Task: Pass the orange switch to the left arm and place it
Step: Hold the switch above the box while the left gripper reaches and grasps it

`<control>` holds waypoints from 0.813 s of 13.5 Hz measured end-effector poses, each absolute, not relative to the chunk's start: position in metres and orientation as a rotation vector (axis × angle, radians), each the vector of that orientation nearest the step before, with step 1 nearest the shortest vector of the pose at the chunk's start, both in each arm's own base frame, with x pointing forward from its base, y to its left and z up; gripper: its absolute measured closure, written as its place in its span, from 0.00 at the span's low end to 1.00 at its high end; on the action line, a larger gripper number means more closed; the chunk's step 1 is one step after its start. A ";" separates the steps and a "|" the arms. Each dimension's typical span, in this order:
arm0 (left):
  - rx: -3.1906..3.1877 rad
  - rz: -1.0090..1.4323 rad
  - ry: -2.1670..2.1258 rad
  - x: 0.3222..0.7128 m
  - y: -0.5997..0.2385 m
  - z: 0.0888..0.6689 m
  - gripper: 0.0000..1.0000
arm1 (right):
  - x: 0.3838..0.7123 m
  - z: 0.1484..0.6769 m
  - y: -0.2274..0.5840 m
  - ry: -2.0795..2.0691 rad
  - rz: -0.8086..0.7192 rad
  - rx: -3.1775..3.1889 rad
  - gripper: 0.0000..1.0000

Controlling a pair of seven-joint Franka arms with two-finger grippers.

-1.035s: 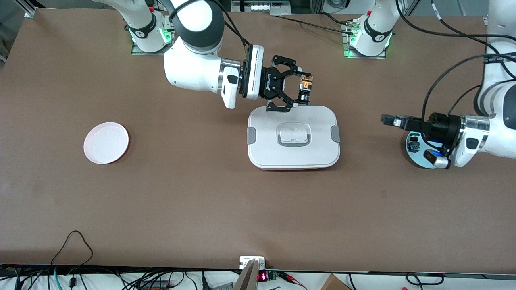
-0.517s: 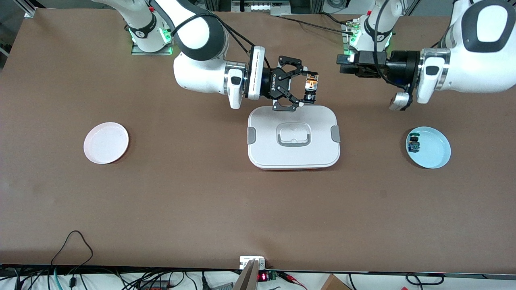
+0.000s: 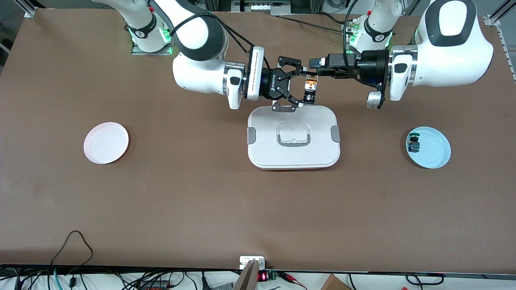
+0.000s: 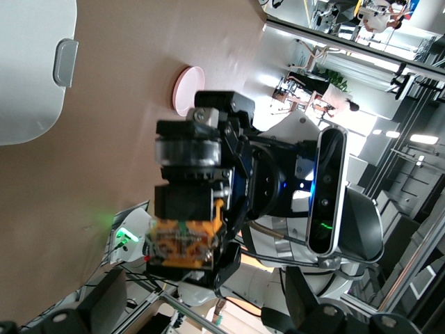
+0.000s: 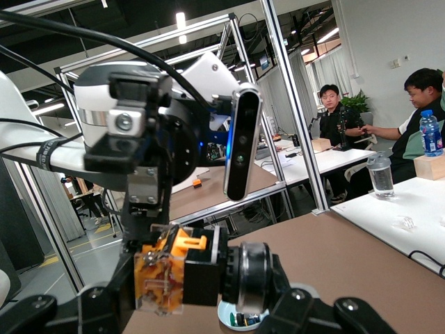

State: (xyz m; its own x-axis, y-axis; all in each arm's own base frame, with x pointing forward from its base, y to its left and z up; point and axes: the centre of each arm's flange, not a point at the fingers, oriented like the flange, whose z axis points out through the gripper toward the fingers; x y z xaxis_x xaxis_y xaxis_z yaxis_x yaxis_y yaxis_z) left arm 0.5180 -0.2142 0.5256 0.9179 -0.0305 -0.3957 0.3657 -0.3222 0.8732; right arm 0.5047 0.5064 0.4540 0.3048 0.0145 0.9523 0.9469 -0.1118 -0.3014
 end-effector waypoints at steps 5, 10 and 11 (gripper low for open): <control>1.854 -0.403 0.290 0.527 -0.214 0.510 0.28 | 0.505 0.456 0.507 -0.946 -1.040 -1.438 0.26; 1.848 -0.385 0.274 0.528 -0.216 0.512 0.57 | 0.505 0.457 0.507 -0.929 -1.037 -1.435 0.26; 1.848 -0.383 0.272 0.529 -0.216 0.513 0.57 | 0.505 0.457 0.507 -0.929 -1.039 -1.434 0.26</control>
State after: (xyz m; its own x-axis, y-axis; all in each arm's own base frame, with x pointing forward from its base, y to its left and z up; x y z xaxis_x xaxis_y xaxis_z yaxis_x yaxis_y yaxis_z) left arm 0.5285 -0.2157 0.5126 0.9192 -0.0055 -0.3937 0.3737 -0.3024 0.8768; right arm 0.5053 0.5070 0.4573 0.3124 -0.0006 0.9500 0.9442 -0.1102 -0.3105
